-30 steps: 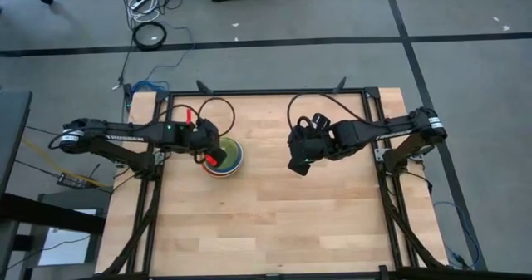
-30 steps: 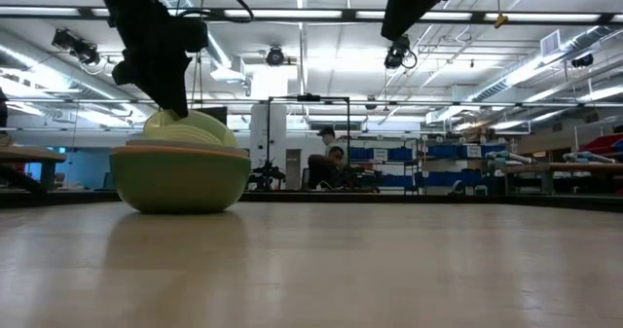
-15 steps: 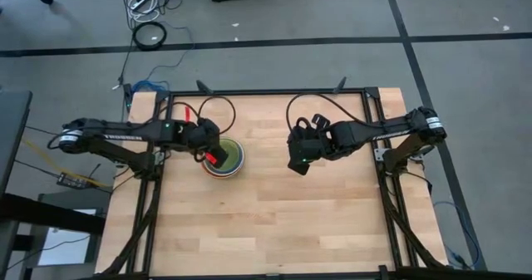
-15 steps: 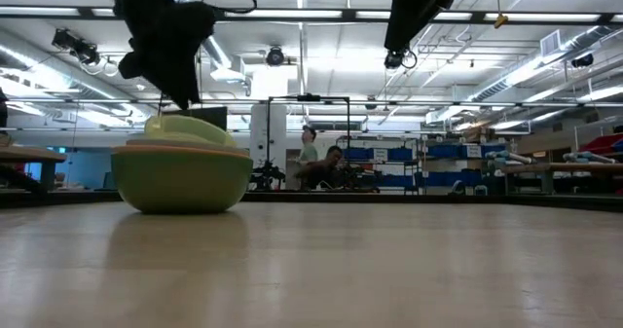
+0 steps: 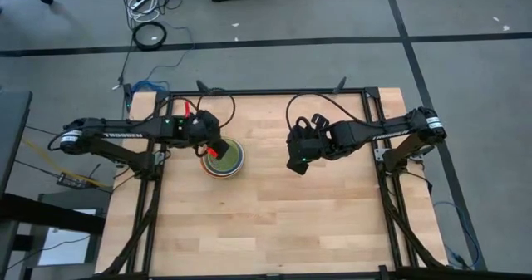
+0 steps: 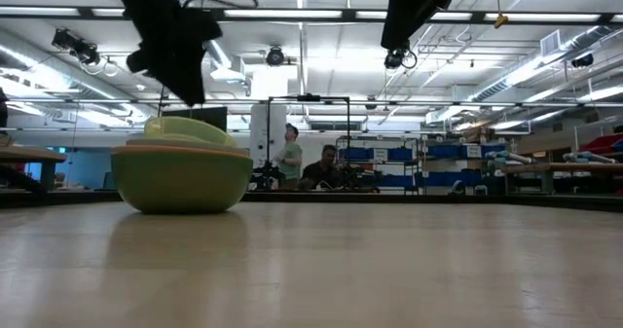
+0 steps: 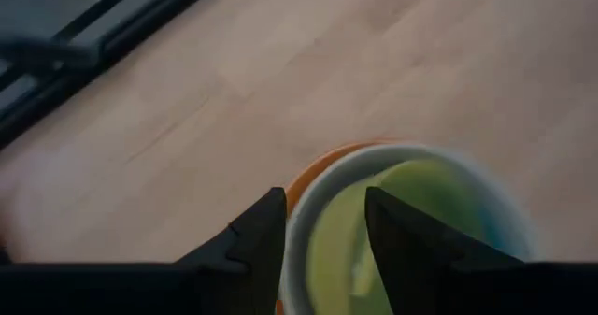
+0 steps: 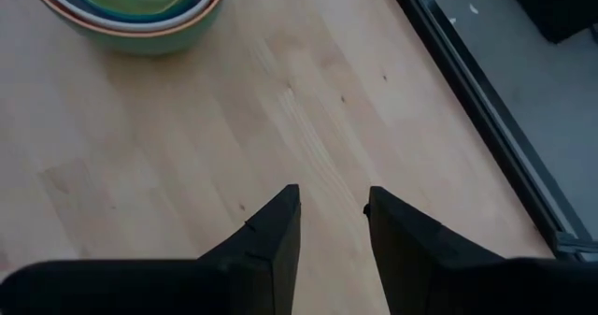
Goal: Nest bowls inside each other
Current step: Stack the light yellow bowl on top of blue bowl, then return to Home Position
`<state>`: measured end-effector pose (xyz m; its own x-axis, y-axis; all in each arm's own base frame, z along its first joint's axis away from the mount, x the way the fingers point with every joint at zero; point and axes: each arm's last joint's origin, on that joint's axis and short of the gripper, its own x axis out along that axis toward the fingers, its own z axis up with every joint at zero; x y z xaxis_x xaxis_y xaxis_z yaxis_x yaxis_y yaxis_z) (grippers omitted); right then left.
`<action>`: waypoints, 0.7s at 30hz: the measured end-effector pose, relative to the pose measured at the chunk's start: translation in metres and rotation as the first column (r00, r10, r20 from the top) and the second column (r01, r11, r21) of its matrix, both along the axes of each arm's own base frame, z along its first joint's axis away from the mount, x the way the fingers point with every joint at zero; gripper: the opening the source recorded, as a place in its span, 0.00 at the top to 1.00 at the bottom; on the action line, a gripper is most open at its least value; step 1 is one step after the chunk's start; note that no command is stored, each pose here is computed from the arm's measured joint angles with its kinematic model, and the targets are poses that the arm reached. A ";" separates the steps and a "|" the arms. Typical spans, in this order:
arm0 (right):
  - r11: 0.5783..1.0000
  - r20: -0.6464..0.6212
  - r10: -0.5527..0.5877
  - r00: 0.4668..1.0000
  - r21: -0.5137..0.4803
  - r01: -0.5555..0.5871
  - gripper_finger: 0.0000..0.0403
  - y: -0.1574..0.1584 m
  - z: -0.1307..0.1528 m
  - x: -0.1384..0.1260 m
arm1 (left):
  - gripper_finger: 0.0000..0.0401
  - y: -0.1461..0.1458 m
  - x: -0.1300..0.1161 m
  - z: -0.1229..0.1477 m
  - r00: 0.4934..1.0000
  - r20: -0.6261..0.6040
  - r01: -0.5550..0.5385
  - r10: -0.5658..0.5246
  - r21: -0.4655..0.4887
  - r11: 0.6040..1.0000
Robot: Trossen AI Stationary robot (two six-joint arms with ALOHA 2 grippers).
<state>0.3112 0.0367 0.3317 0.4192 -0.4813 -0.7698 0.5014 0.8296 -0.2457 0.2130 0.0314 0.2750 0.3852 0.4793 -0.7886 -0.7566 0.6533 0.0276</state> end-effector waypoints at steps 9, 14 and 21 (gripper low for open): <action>1.000 0.017 0.006 1.000 0.000 -0.006 0.72 0.000 0.001 0.002 | 0.61 -0.003 -0.015 -0.049 0.992 -0.105 -0.081 0.069 -0.119 0.990; 1.000 0.024 0.005 1.000 0.001 -0.005 0.73 0.000 0.001 0.002 | 0.61 -0.003 -0.013 -0.038 0.995 -0.076 -0.080 0.071 -0.117 0.990; 1.000 0.024 -0.002 1.000 0.001 0.002 0.73 -0.003 0.001 0.003 | 0.61 -0.002 0.001 0.010 0.999 0.046 0.022 -0.020 -0.049 0.999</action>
<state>0.3139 0.0341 0.3328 0.4362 -0.4818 -0.7600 0.5092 0.8285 -0.2330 0.2141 0.0293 0.2854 0.4310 0.4316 -0.7924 -0.7425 0.6687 -0.0396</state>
